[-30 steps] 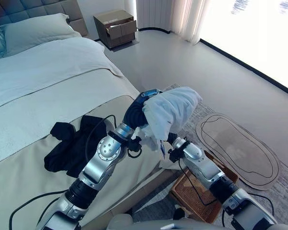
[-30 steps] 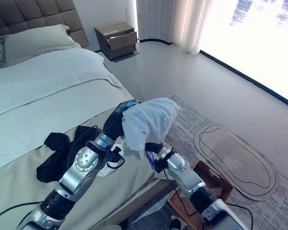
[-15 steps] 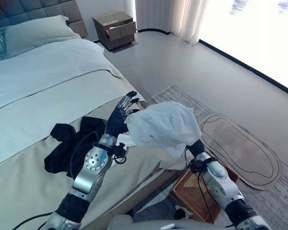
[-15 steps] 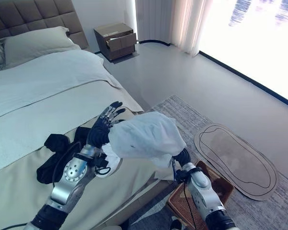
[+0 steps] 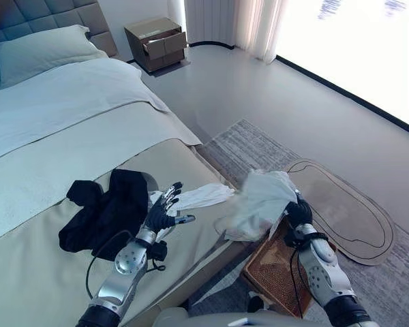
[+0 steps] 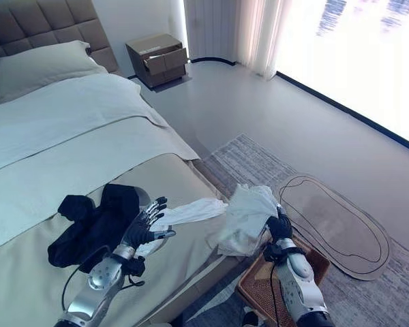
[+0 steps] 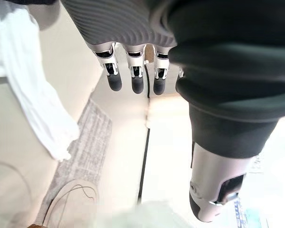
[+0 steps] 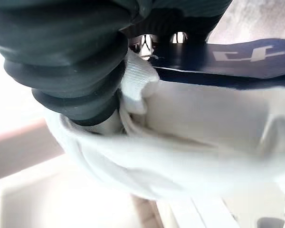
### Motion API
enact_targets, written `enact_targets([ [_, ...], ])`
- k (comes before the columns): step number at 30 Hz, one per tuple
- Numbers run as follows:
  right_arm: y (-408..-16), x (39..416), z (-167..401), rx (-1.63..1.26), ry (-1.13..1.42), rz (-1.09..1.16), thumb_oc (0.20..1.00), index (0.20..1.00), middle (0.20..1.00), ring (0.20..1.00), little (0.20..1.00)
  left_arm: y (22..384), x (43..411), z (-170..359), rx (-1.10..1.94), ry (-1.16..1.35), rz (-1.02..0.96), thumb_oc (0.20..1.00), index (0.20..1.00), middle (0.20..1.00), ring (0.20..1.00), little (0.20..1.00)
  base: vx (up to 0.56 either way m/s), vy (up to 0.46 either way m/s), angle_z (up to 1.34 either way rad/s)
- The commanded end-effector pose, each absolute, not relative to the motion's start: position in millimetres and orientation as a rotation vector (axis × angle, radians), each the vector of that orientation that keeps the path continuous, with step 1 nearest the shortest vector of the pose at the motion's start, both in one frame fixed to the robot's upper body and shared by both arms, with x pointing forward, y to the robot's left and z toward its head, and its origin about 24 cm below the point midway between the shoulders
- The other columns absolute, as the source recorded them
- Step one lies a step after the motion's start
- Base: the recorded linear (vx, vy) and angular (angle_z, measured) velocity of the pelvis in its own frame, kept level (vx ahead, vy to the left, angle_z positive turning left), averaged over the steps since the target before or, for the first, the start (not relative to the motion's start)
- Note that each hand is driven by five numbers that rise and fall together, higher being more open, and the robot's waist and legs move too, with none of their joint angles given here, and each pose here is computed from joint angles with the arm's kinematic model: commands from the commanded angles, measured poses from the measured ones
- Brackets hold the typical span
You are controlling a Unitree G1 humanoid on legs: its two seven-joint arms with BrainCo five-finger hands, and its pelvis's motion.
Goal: Pick up clothes into the bucket
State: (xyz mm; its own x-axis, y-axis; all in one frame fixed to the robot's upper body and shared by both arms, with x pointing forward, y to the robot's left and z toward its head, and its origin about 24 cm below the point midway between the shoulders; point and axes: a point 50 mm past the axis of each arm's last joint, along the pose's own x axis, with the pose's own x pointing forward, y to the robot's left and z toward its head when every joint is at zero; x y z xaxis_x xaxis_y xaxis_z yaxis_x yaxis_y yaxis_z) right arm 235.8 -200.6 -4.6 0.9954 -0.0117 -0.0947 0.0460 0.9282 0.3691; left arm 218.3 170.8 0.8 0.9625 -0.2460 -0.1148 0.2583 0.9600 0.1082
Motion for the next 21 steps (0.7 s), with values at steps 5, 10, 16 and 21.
enact_targets([
  [5, -212, 247, 29, 0.597, -0.162, -0.146, 0.2, 0.2, 0.2, 0.2, 0.2, 183, 232, 18, 0.175, 0.01, -0.217, 1.0, 1.0, 1.0, 1.0, 1.0, 0.0, 0.0, -0.01],
  [10, -232, 244, 34, 0.636, -0.225, -0.28, 0.2, 0.2, 0.2, 0.2, 0.2, 185, 231, 17, 0.171, 0.016, -0.204, 1.0, 1.0, 1.0, 1.0, 1.0, 0.0, -0.002, -0.02],
  [16, -264, 237, 39, 0.512, -0.252, -0.437, 0.2, 0.2, 0.2, 0.2, 0.2, 192, 231, 19, 0.14, 0.007, -0.159, 1.0, 1.0, 1.0, 1.0, 1.0, 0.0, 0.0, -0.02],
  [21, -277, 231, 32, 0.502, -0.235, -0.525, 0.2, 0.2, 0.2, 0.2, 0.2, 194, 230, 18, 0.075, 0.005, -0.126, 1.0, 1.0, 1.0, 1.0, 1.0, -0.01, -0.004, -0.1],
])
